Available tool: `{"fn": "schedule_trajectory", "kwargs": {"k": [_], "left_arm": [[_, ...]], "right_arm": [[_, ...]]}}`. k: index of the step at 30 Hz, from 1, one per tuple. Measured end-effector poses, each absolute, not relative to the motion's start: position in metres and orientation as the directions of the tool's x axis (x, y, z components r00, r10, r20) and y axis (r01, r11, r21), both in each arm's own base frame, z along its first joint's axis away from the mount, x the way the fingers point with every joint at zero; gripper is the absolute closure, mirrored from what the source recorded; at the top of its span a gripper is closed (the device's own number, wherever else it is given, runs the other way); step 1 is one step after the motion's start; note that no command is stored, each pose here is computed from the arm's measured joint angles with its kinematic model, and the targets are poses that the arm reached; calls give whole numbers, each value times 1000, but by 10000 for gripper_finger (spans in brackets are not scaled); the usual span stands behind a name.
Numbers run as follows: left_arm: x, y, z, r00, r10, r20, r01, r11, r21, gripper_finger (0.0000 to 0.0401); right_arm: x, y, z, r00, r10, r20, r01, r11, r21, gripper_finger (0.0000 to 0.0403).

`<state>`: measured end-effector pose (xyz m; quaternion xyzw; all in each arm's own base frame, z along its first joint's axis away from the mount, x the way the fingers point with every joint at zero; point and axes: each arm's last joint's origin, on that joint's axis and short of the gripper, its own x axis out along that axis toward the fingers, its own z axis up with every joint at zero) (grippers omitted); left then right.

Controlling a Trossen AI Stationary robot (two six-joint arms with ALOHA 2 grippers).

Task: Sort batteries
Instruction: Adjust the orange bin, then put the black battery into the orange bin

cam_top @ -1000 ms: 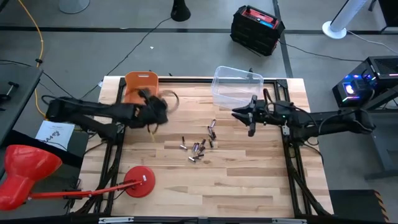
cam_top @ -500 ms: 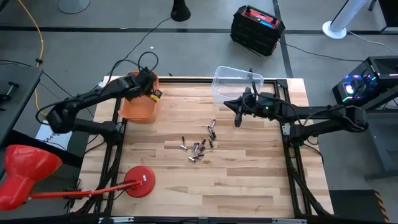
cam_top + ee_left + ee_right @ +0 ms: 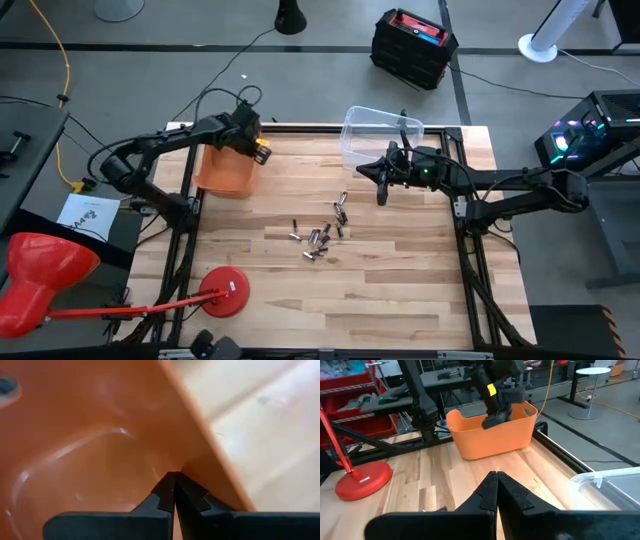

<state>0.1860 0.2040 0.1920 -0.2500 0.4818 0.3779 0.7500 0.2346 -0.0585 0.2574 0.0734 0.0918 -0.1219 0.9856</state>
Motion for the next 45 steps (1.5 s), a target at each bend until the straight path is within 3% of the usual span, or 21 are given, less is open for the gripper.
{"fn": "schedule_trajectory", "kwargs": {"k": [10,15,18,24,28,34,36,39,45], "left_arm": [[251,153,200,513,284,-810,-632,763,-133,401],[271,121,203,572,229,-788,-531,835,-143,401],[271,107,208,573,215,-791,-482,869,-113,401],[257,88,258,642,354,-680,-486,874,-4,401],[252,50,272,728,268,-631,-371,928,-34,401],[255,-29,210,678,53,-733,-24,998,51,401],[255,-44,188,628,97,-772,60,983,172,401],[263,-51,169,600,269,-754,49,928,370,394],[294,-40,164,524,288,-802,248,848,467,343]], "right_arm": [[235,-58,257,959,-205,-198,234,962,137,403],[235,-58,257,959,-205,-198,233,963,136,403],[235,-58,258,959,-205,-197,233,963,134,403],[235,-58,258,959,-203,-196,228,967,111,403],[235,-58,257,961,-192,-198,219,968,120,403],[235,-53,257,979,-47,-199,78,986,151,403],[235,-53,257,980,-28,-199,59,986,154,403],[235,-53,257,980,-27,-198,59,986,155,403],[235,-53,257,979,-27,-200,62,983,172,403]]}}
